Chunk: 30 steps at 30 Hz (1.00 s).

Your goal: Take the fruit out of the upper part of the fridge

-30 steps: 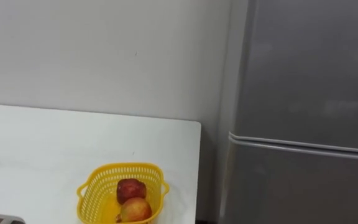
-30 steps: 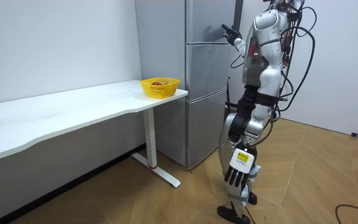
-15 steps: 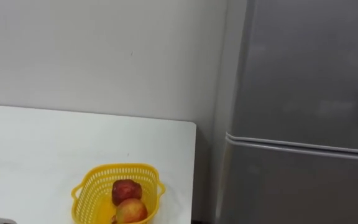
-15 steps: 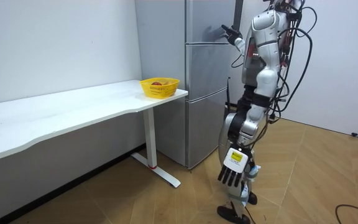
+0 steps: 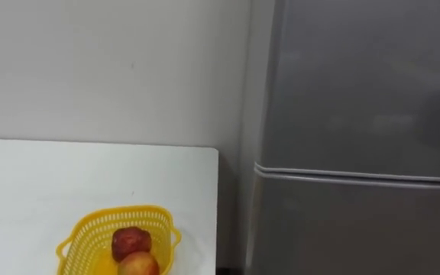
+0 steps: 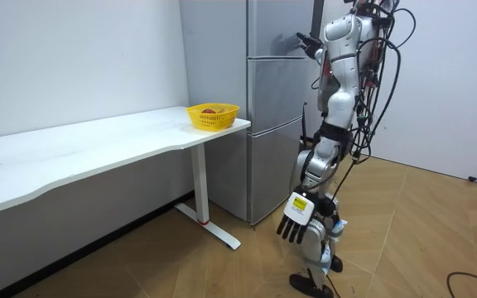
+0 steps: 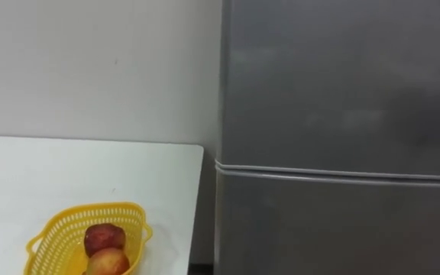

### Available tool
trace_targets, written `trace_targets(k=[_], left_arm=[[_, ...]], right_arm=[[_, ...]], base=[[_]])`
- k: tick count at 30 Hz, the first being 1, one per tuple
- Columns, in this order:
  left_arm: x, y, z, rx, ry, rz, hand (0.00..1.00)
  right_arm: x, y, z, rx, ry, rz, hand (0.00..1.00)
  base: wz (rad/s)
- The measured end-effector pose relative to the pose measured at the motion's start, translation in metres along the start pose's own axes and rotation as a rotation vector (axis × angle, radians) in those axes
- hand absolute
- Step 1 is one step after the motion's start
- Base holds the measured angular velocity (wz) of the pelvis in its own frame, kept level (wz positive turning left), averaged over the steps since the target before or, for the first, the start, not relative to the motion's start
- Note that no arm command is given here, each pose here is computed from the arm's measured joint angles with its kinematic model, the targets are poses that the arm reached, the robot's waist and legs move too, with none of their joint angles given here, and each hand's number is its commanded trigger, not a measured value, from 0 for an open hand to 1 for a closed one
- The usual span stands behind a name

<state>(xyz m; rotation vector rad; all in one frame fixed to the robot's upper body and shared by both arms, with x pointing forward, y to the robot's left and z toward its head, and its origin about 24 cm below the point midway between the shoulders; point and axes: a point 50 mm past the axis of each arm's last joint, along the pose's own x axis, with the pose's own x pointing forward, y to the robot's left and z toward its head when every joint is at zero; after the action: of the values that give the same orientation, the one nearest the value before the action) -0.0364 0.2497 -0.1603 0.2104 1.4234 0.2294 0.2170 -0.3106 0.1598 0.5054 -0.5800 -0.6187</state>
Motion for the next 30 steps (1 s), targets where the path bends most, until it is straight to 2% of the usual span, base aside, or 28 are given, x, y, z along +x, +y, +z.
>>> trace_targets(k=[9,15,18,20,24,26,30], left_arm=[[0.004,0.004,0.020,0.043,-0.038,0.018,0.00],[0.004,0.007,0.025,0.054,-0.057,0.030,0.00],[0.004,0.006,0.029,0.087,-0.064,0.025,0.00],[0.005,0.007,0.032,0.095,-0.073,0.029,0.00],[0.004,0.007,0.032,0.093,-0.071,0.030,0.00],[0.004,0.006,0.030,0.098,-0.065,0.031,0.00],[0.004,0.003,0.028,0.112,-0.061,0.031,0.00]], right_arm=[[-0.001,-0.012,-0.005,-0.058,0.041,-0.027,0.00],[-0.014,-0.036,-0.008,-0.131,0.100,-0.102,0.00],[-0.020,-0.051,-0.017,-0.220,0.131,-0.150,0.00],[-0.035,-0.081,-0.029,-0.340,0.209,-0.236,0.00],[-0.064,-0.116,-0.046,-0.458,0.357,-0.340,0.00],[-0.088,-0.138,-0.066,-0.564,0.477,-0.390,0.00],[-0.126,-0.161,-0.091,-0.595,0.651,-0.503,0.00]], base=[[-0.17],[-0.06],[0.01],[0.00],[-0.11],[0.00],[0.00]])
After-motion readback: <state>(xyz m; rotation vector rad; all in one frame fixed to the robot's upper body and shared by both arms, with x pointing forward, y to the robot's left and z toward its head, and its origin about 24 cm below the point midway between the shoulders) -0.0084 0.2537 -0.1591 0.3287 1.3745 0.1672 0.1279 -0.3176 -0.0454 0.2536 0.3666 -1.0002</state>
